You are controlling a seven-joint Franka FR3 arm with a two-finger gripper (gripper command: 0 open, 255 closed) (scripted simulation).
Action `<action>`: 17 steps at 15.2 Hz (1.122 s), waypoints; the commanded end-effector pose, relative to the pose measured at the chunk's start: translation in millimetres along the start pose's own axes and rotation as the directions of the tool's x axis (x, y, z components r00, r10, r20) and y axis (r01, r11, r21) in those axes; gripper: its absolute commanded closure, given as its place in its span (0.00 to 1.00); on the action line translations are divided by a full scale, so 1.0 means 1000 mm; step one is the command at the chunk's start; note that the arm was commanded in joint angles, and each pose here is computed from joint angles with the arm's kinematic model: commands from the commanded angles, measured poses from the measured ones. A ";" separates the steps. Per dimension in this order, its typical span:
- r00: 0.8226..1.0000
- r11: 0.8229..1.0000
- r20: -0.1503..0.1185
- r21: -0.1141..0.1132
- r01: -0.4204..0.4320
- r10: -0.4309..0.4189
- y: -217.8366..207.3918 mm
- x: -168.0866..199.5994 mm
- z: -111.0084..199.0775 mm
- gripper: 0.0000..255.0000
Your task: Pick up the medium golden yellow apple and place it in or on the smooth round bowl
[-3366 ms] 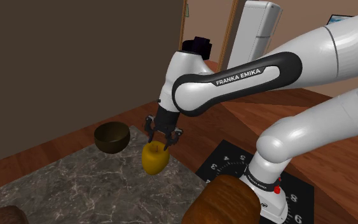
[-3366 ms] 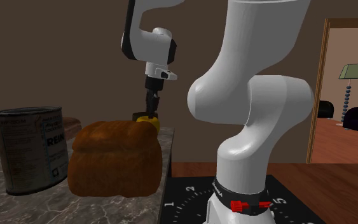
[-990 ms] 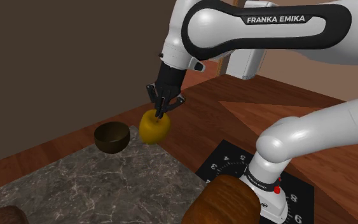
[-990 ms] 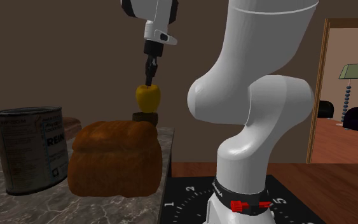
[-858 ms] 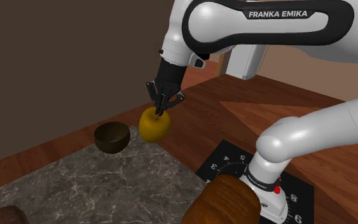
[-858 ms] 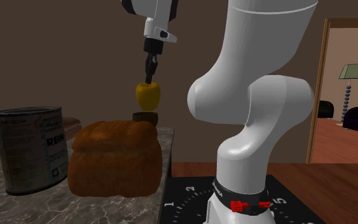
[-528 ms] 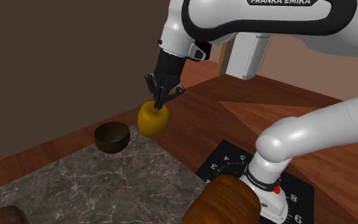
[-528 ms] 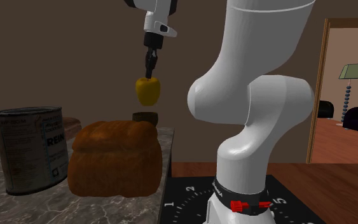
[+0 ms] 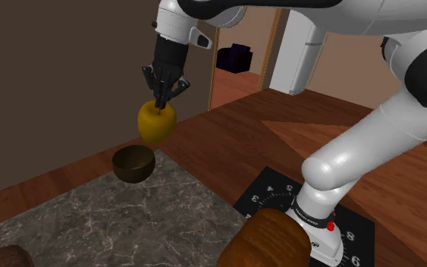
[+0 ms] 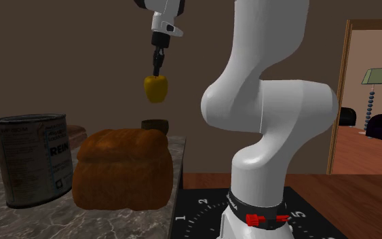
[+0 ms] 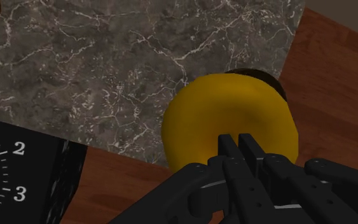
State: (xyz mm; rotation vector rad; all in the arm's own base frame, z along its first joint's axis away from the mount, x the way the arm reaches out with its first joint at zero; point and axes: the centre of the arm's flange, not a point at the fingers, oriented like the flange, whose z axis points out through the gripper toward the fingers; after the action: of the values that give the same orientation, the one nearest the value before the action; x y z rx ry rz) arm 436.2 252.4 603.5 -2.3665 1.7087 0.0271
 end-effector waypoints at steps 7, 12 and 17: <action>1.000 1.000 0.001 0.001 -0.001 0.001 -0.105 0.013 -0.017 1.00; 1.000 1.000 0.001 0.001 -0.001 0.001 -0.125 0.017 -0.006 1.00; 1.000 1.000 0.001 0.001 -0.001 0.001 -0.121 0.021 0.020 1.00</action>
State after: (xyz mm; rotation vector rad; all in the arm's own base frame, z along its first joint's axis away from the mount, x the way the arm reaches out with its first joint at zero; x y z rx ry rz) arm 559.5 272.8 607.2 -2.3646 1.7089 0.0282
